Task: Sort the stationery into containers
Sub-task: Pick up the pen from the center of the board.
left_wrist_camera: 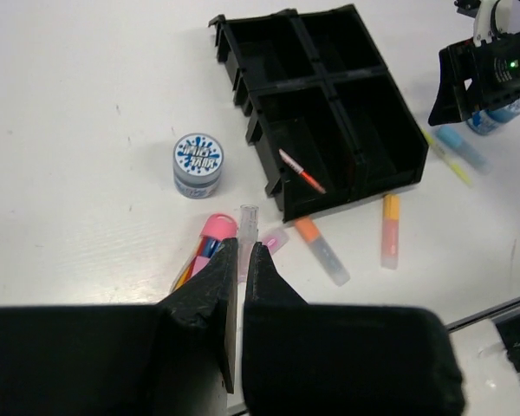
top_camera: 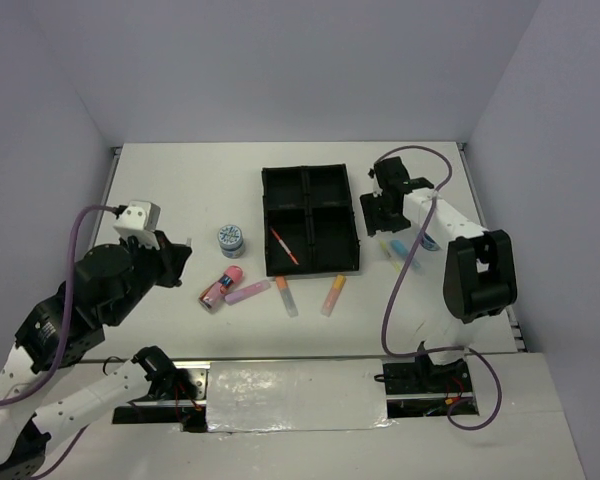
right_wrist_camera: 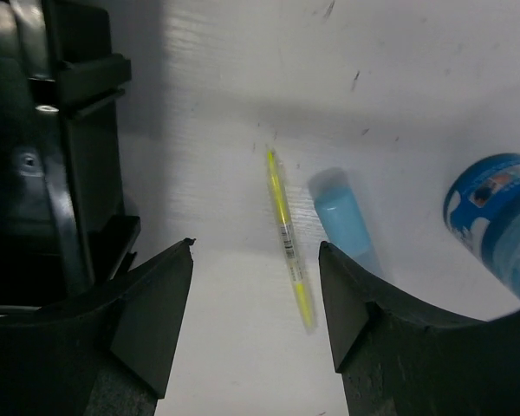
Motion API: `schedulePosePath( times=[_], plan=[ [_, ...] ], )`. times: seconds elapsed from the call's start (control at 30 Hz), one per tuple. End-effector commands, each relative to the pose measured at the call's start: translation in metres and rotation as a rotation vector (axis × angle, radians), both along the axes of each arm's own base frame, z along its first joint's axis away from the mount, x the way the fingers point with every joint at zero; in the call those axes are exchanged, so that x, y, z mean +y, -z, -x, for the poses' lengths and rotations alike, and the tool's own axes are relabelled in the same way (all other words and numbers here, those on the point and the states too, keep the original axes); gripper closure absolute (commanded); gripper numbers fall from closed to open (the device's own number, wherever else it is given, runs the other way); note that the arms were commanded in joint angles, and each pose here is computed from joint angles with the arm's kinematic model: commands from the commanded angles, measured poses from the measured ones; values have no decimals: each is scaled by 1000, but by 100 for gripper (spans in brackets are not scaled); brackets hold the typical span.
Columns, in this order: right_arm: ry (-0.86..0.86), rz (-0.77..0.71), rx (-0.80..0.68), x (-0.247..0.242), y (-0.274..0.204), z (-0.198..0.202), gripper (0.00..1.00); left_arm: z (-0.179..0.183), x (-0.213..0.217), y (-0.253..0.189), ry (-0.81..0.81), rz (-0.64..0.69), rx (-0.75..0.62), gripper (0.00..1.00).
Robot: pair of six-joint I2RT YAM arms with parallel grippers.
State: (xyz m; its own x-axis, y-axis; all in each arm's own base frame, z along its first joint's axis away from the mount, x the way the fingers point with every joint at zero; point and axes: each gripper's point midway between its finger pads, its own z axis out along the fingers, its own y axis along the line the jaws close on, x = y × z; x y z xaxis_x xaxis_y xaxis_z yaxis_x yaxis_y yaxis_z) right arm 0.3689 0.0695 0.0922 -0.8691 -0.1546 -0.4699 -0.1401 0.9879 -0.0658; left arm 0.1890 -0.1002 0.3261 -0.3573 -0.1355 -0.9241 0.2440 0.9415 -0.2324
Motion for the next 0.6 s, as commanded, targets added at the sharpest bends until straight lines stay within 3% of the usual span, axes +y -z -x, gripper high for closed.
schedulePosePath(
  times=[0.0,0.57],
  plan=[
    [-28,24,95,-2,23,10,33,1,-1,15,40,-70,4,100],
    [-12,55,268,-11,77,47,33,-12,-19,43,88,-101,6,100]
  ],
)
